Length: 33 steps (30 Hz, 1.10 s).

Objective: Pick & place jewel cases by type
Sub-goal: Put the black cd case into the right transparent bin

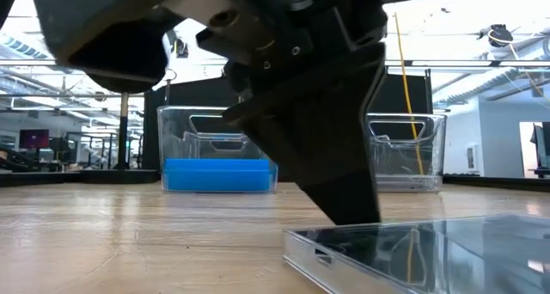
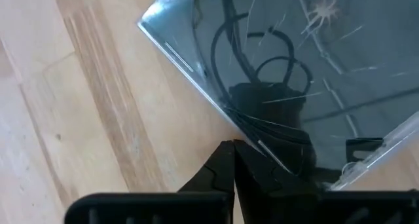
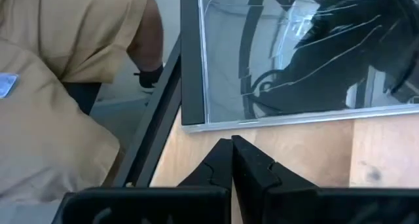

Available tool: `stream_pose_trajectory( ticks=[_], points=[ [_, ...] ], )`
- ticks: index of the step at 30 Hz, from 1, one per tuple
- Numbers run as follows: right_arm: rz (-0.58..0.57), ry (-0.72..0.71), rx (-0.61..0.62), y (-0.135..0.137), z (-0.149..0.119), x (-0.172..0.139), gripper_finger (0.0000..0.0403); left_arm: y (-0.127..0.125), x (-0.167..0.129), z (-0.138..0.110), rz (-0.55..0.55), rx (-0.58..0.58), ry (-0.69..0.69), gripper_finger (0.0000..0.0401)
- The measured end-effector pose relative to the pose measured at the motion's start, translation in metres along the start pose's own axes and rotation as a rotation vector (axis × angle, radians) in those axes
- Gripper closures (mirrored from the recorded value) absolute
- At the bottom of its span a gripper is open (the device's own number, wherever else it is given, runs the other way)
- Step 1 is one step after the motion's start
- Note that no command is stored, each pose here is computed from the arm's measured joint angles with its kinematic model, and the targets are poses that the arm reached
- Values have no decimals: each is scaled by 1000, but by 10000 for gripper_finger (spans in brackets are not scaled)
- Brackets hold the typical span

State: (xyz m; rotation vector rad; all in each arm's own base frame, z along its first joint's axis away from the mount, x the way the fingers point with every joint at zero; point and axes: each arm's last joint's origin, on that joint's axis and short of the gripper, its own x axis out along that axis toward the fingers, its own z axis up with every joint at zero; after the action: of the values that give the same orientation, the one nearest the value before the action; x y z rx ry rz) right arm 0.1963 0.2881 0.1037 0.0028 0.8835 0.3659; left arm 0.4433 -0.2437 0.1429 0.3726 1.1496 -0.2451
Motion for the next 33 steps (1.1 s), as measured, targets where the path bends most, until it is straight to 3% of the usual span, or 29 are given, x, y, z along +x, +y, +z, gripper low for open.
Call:
stream_pose_trajectory(
  ticks=[5, 9, 12, 15, 18, 21, 24, 27, 33],
  points=[
    [-13, -11, -34, 1, -1, 0, 403, 2, 0, 1, 37, 0, -10, 392],
    [-16, -13, -41, 2, -1, -1, 403, 6, -4, 2, 246, 29, -23, 397],
    [-16, -13, -37, 4, -2, -6, 403, 6, -24, 6, 341, 84, -54, 380],
    [-16, -2, -58, 11, -6, -17, 403, 2, -56, 12, 361, 35, -135, 349],
    [-62, -17, -74, 15, -9, -32, 403, -16, -75, 17, 338, 6, -225, 314],
    [-162, -58, -76, 14, -8, -46, 403, -56, -79, 19, 317, 99, -308, 284],
    [-239, -100, -68, 11, -7, -57, 403, -89, -82, 19, 341, 113, -406, 272],
    [-254, -117, -56, 9, -6, -63, 403, -102, -94, 26, 385, 42, -524, 270],
    [-251, -141, -56, 10, -4, -63, 403, -117, -115, 32, 407, -9, -594, 270]
  ],
)
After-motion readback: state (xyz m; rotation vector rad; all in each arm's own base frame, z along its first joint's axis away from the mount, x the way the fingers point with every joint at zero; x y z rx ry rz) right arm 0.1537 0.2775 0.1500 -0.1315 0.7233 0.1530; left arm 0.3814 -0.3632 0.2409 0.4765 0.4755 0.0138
